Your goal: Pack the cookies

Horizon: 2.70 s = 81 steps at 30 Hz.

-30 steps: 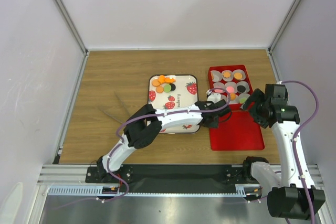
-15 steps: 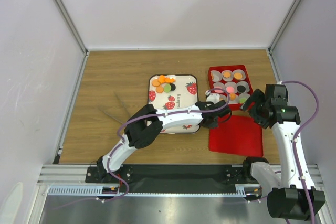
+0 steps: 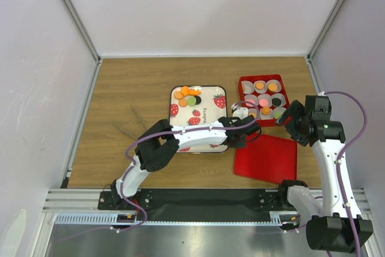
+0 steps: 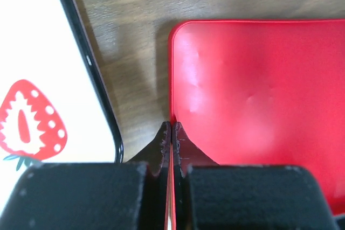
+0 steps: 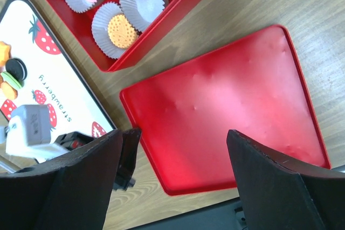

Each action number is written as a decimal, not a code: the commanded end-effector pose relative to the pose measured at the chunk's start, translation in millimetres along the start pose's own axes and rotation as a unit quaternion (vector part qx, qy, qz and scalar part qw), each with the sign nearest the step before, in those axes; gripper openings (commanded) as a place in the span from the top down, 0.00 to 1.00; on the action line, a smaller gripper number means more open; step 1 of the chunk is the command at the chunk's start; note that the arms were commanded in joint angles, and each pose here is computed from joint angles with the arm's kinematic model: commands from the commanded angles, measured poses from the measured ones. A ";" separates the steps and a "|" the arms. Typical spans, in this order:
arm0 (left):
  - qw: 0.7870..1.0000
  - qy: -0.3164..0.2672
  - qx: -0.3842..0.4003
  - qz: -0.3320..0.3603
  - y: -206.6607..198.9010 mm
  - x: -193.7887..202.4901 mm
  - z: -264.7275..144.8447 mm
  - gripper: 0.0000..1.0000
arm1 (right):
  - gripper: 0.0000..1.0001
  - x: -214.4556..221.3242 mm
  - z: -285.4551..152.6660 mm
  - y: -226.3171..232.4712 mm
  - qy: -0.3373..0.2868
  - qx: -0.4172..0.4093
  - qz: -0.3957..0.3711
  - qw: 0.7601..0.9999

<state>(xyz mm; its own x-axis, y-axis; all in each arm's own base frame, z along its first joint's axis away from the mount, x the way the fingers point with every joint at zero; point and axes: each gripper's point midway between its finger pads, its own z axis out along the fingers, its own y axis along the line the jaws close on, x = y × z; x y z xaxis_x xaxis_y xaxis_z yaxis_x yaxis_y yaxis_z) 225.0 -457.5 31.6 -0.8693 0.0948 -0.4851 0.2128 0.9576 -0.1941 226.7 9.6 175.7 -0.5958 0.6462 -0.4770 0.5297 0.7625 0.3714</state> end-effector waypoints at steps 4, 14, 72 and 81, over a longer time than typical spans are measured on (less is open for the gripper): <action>0.995 -0.051 0.075 -0.027 -25.8 -39.5 -59.3 1.00 | 0.15 -19.2 -17.5 13.9 -0.030 -0.024 -0.010 0.999; 0.993 -0.056 0.085 -0.053 2.2 -49.4 -77.9 1.00 | 0.14 -26.7 -18.6 23.0 -0.028 -0.033 -0.017 0.999; 0.956 -0.083 0.250 -0.127 96.3 -135.4 -141.3 1.00 | 0.51 22.6 7.9 140.0 0.200 -0.348 -0.051 0.915; 0.954 -0.120 0.261 -0.084 89.7 -154.9 -147.1 0.74 | 0.87 -3.2 0.5 165.2 0.200 -0.358 -0.008 0.912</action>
<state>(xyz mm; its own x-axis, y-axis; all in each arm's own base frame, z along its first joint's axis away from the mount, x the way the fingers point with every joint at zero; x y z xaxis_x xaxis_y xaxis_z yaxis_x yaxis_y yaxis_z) 304.3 -315.0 154.9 -0.8650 -0.1797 -0.4684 0.1487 0.7999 -0.5815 296.6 130.0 213.7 -0.8683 0.4501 -0.2087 0.0800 0.5422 0.8365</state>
